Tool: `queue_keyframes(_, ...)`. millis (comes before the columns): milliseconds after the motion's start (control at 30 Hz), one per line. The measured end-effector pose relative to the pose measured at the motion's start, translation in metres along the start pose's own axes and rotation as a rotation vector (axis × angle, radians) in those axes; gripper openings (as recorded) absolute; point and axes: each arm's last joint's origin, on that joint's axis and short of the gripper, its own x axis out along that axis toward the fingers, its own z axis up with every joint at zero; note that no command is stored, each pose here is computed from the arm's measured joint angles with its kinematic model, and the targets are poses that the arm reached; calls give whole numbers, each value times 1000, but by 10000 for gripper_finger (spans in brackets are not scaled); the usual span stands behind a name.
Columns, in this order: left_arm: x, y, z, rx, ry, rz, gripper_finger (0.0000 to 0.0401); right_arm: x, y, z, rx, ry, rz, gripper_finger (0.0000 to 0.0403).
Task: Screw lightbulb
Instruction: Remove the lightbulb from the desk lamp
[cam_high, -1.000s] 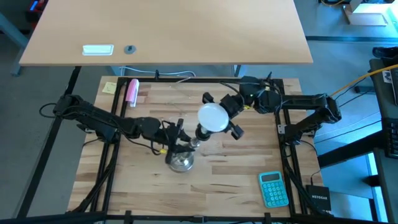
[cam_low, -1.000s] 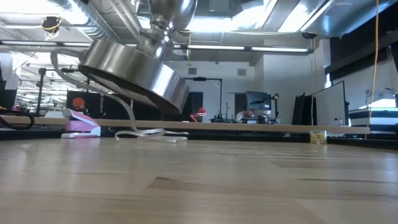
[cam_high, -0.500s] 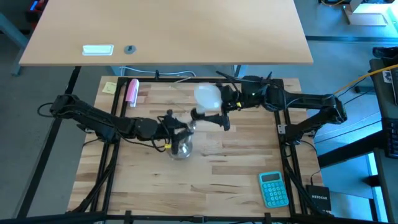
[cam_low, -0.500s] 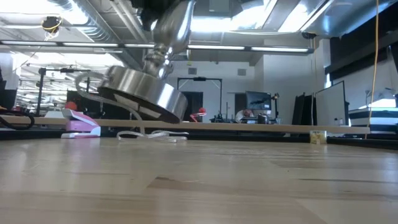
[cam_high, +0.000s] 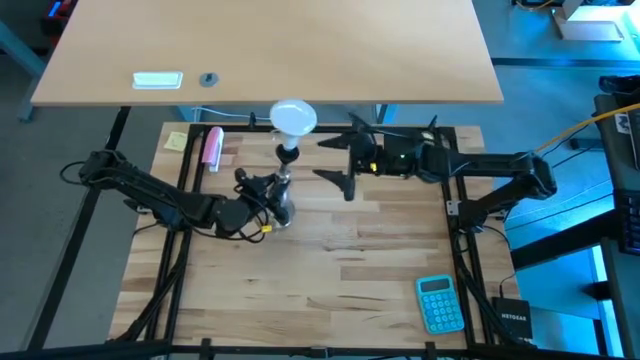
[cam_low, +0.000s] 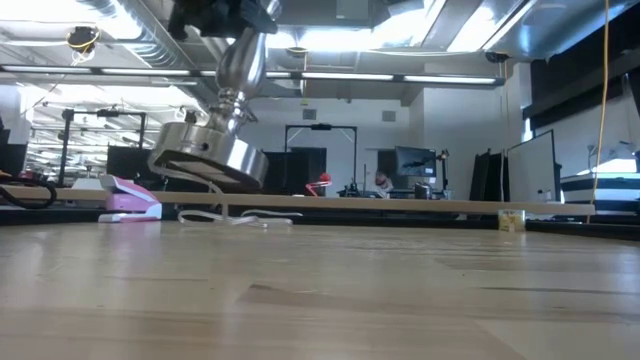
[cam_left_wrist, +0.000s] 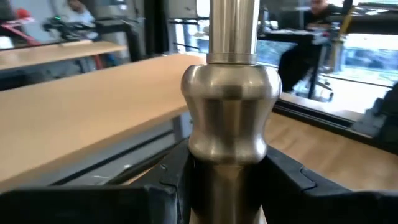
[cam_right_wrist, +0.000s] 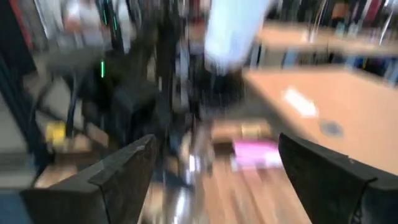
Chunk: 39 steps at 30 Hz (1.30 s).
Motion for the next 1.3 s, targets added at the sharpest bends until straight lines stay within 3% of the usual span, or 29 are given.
queue_keyframes(200,-1,1,0,-6,-8,45,121,29,0,6,14,-320,-27,339)
queue_keyframes(333,-1,1,-1,-10,-7,49,121,45,-1,1,34,-409,-92,339)
queue_keyframes(767,-1,1,-1,-3,-5,50,121,75,-14,31,27,-340,-141,333)
queue_keyframes(867,0,1,-1,1,-5,50,121,75,-14,36,25,-326,-138,292)
queue_keyframes(1000,-1,1,-1,15,-3,50,121,75,-12,34,17,-298,-107,175)
queue_keyframes(1067,0,1,-2,37,2,39,121,76,-10,33,1,-278,-60,168)
queue_keyframes(1167,0,-1,-1,50,10,-31,121,70,-11,35,-15,-249,39,167)
queue_keyframes(1300,-3,-3,4,74,26,-254,121,54,-6,43,-36,-213,198,163)
